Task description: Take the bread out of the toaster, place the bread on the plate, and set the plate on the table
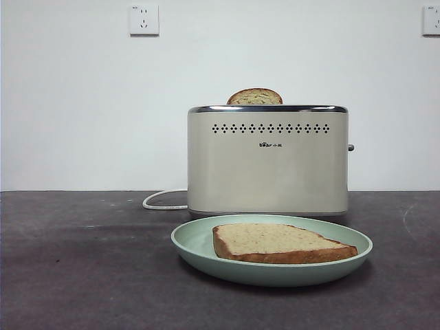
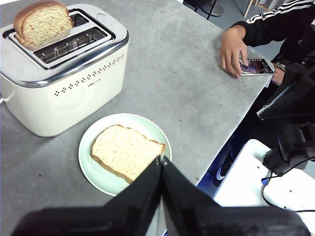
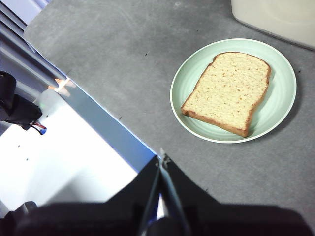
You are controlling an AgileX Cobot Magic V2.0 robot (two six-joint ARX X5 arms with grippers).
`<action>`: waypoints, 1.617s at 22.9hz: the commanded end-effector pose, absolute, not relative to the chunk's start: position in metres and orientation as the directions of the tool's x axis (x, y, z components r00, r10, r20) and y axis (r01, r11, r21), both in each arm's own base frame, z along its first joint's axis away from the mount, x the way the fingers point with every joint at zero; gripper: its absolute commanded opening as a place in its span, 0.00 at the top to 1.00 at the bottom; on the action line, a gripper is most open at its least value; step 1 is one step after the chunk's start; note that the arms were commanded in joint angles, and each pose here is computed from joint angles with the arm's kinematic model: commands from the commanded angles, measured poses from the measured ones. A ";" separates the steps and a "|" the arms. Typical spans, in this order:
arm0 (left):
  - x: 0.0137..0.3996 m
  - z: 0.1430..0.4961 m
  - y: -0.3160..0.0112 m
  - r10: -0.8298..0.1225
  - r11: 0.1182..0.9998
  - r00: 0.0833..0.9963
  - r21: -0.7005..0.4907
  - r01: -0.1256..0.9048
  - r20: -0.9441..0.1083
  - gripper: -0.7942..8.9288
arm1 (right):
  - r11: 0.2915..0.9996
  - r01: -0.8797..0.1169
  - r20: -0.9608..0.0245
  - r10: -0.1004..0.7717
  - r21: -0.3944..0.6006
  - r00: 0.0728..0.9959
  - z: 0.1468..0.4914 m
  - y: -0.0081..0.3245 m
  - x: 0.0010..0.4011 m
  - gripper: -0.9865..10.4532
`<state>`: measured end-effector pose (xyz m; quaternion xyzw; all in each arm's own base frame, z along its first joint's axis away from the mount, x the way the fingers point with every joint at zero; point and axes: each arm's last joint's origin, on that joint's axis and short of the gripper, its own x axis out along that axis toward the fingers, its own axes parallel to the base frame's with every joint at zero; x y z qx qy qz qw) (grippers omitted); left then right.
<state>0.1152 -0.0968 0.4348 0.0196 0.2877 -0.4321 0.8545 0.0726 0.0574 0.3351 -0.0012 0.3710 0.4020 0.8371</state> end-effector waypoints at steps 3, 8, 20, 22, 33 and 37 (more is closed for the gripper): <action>0.115 0.434 -0.097 -0.727 0.623 0.461 -0.204 0.755 -0.509 0.92 | 0.674 -0.679 -0.621 0.672 0.289 0.403 0.335 0.057 0.072 0.91; 0.115 0.434 -0.097 -0.727 0.623 0.461 -0.205 0.755 -0.510 0.92 | 0.674 -0.679 -0.621 0.672 0.289 0.403 0.335 0.057 0.072 0.91; 0.126 0.451 -0.090 -0.640 0.715 0.682 0.050 0.697 -0.354 0.92 | 0.674 -0.679 -0.621 0.672 0.289 0.403 0.335 0.057 0.072 0.91; 0.132 0.465 -0.080 -0.619 0.754 0.756 0.110 0.648 -0.212 0.92 | 0.674 -0.680 -0.621 0.672 0.289 0.403 0.335 0.057 0.072 0.91; 0.127 0.393 -0.027 -0.342 0.933 0.904 0.203 0.296 0.256 0.92 | 0.675 -0.679 -0.621 0.672 0.289 0.403 0.335 0.057 0.072 0.91; 0.122 0.341 -0.015 -0.253 0.958 0.939 0.198 0.208 0.234 0.92 | 0.674 -0.680 -0.621 0.672 0.289 0.403 0.335 0.057 0.072 0.91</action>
